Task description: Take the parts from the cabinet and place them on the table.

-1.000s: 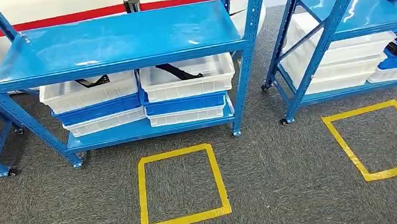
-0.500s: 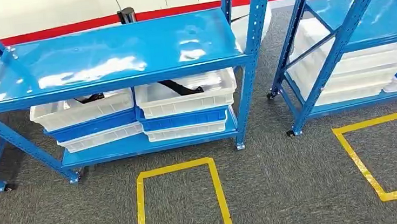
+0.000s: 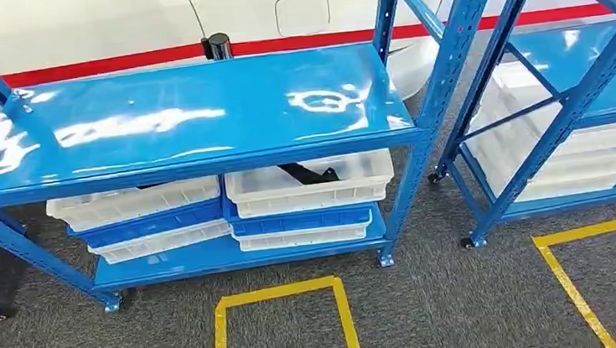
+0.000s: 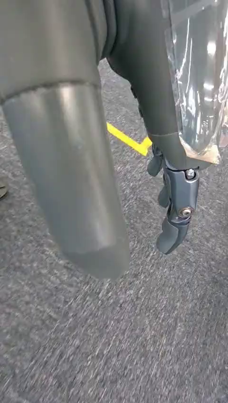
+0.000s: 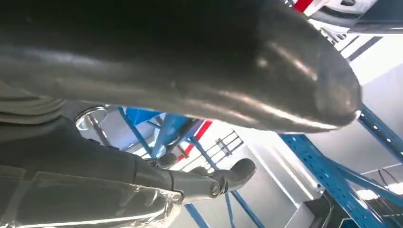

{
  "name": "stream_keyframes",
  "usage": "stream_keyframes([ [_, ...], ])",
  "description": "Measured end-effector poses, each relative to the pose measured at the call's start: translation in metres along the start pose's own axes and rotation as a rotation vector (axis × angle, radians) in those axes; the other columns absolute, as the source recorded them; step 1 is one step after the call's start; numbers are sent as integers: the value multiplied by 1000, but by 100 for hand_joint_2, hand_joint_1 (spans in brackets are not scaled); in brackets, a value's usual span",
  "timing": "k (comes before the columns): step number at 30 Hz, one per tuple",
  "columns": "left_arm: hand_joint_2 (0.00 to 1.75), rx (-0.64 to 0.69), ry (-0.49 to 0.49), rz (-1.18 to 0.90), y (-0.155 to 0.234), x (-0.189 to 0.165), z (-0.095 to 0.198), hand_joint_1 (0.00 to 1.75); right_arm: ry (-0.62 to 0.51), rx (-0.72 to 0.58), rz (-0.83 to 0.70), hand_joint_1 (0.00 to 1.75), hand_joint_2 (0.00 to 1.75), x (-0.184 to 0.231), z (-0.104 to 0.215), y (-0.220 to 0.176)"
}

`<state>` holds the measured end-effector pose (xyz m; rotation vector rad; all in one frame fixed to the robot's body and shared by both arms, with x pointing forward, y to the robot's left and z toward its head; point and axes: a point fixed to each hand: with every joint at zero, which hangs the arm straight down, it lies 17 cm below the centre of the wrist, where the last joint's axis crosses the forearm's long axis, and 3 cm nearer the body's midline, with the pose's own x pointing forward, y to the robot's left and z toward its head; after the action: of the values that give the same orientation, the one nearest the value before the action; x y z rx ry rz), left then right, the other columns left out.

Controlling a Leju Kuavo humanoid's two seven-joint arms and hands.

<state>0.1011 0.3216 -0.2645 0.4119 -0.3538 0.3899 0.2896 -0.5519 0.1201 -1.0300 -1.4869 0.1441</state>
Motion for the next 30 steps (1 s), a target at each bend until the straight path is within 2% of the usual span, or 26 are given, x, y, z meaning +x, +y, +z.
stream_keyframes([
  [21, 0, -3, -16, 17, -2, 5, 0, 0, -32, 10, -16, 0, 0, 11, -12, 8],
  [22, 175, -5, -18, 16, -3, 6, 0, 0, -34, 9, -17, 0, 0, 12, -13, 9],
  [30, 175, -22, -18, 23, -5, 8, 0, 0, -7, -6, -36, 0, 0, 5, -15, 9],
])
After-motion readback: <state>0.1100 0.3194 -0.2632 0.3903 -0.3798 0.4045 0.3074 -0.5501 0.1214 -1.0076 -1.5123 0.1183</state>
